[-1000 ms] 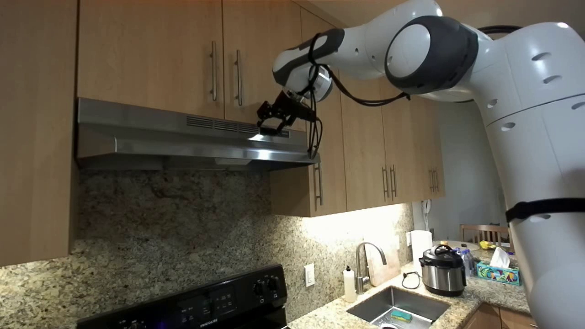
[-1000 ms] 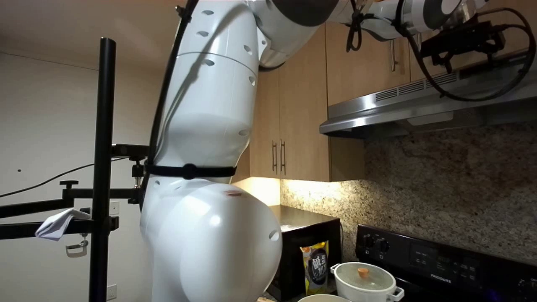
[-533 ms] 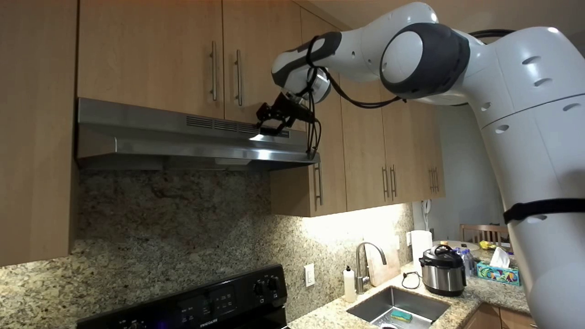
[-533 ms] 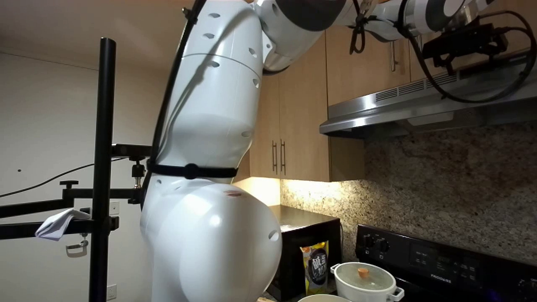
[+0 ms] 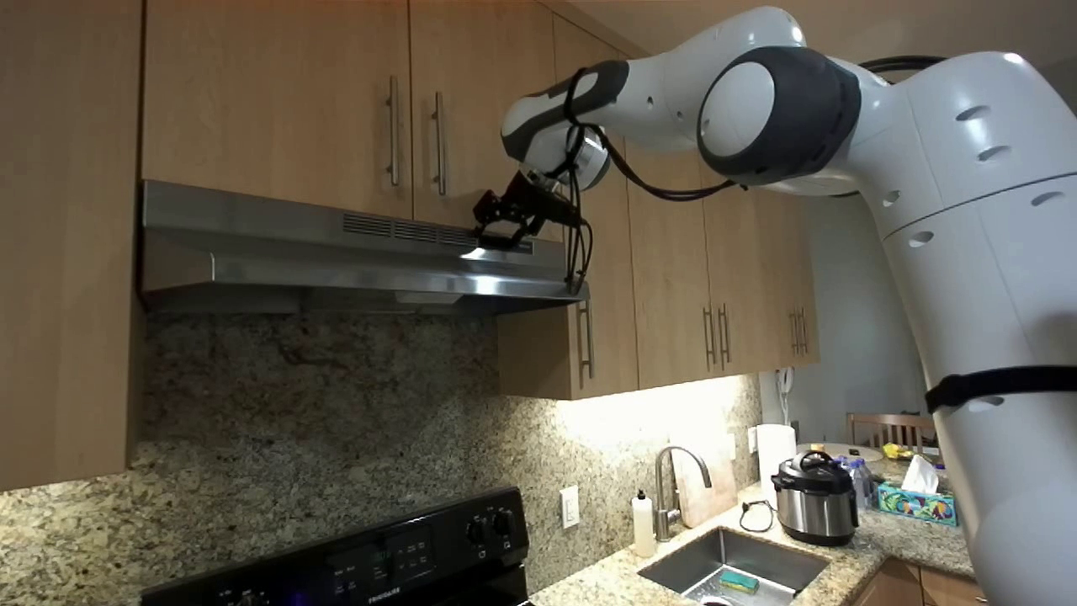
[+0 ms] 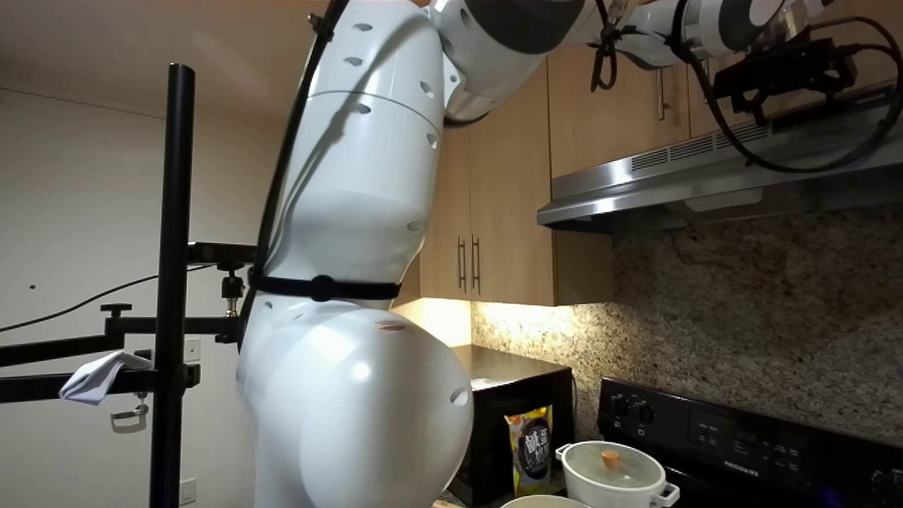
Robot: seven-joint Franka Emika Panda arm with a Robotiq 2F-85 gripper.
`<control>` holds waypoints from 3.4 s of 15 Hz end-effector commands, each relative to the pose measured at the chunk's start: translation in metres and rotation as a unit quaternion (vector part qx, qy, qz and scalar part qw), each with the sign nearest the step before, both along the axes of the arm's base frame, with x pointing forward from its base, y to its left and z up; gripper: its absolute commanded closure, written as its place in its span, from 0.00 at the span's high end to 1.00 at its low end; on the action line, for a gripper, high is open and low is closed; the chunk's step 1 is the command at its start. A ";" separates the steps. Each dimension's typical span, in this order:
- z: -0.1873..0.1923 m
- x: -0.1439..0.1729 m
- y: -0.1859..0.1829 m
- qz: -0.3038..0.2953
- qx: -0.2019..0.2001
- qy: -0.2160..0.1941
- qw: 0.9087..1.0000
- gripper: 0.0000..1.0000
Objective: Turn on the light on top of the stove
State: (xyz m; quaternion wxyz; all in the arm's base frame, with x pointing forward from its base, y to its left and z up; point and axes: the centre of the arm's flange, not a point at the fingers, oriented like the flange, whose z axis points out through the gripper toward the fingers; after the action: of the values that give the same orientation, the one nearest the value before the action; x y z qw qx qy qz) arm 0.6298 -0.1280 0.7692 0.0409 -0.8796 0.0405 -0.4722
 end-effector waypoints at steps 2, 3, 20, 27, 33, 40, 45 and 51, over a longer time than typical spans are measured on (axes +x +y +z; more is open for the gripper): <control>-0.006 0.017 0.004 0.027 0.007 0.014 1.000 1.00; -0.008 0.018 0.005 0.029 0.008 0.017 0.999 1.00; -0.004 0.007 0.020 0.038 0.001 0.048 0.998 1.00; 0.002 -0.009 0.020 0.024 -0.026 0.038 0.999 1.00; 0.005 -0.030 0.015 0.010 -0.057 0.053 0.997 1.00; -0.016 -0.063 0.011 -0.005 -0.021 0.094 0.995 1.00; -0.018 -0.098 0.008 -0.059 -0.011 0.110 0.992 1.00; -0.031 -0.134 0.013 -0.087 0.035 0.148 0.985 1.00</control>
State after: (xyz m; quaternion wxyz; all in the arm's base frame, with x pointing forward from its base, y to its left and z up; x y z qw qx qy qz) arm 0.5276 -0.1265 0.7509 0.0152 -0.9280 0.1152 -0.3540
